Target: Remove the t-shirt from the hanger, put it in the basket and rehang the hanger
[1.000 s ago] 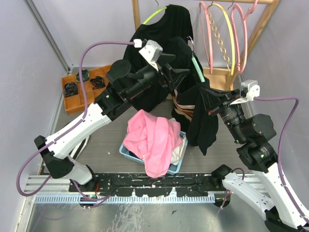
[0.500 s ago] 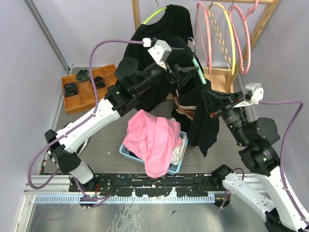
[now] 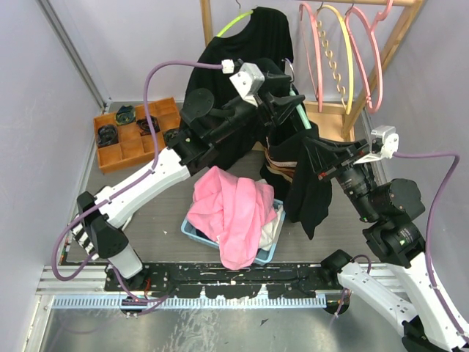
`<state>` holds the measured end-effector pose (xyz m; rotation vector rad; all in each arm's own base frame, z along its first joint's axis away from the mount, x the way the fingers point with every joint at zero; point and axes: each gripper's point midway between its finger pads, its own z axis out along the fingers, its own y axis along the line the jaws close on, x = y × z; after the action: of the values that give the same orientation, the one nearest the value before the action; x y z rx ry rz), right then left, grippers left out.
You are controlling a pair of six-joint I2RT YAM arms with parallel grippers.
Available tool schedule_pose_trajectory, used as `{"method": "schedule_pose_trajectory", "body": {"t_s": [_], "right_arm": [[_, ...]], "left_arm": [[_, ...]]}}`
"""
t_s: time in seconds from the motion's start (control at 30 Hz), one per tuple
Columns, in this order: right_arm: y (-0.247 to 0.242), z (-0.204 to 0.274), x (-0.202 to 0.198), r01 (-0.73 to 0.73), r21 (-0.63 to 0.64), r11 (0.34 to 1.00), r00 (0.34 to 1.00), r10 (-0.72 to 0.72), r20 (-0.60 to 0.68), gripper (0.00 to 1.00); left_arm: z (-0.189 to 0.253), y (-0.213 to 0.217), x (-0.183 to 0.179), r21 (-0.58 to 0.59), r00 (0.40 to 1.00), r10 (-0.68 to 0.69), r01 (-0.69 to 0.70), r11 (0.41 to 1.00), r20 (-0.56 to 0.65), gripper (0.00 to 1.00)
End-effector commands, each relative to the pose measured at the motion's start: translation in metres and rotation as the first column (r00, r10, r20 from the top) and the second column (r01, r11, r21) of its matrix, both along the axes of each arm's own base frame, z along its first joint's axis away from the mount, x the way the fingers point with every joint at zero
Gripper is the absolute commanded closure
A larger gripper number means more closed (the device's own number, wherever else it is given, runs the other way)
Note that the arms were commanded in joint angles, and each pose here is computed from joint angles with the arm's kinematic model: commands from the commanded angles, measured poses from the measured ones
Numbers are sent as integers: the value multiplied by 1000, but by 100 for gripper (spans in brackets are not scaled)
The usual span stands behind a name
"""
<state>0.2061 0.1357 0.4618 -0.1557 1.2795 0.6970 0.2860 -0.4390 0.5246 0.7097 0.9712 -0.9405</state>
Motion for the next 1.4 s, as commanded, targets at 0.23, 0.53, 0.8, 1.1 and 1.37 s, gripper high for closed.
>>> {"method": "schedule_pose_trajectory", "body": {"t_s": [0.23, 0.53, 0.8, 1.1, 1.37], "right_arm": [[-7, 47, -23, -44, 100, 994, 988, 28, 154, 99], [-9, 44, -21, -29, 94, 995, 991, 16, 132, 82], [-3, 28, -6, -1, 15, 1000, 999, 0, 42, 37], [-11, -1, 0, 49, -14, 999, 998, -49, -28, 34], [-13, -43, 0, 58, -47, 997, 991, -63, -119, 34]], "left_arm": [[19, 1, 0, -51, 999, -1, 4, 999, 54, 72], [17, 2, 9, -36, 999, 34, -35, 999, -32, 100], [12, 25, 55, 17, 954, 246, -247, 969, -173, 100], [19, 54, 88, 46, 930, 274, -271, 961, -247, 100], [27, 63, 88, 61, 925, 283, -277, 959, -254, 100]]}}
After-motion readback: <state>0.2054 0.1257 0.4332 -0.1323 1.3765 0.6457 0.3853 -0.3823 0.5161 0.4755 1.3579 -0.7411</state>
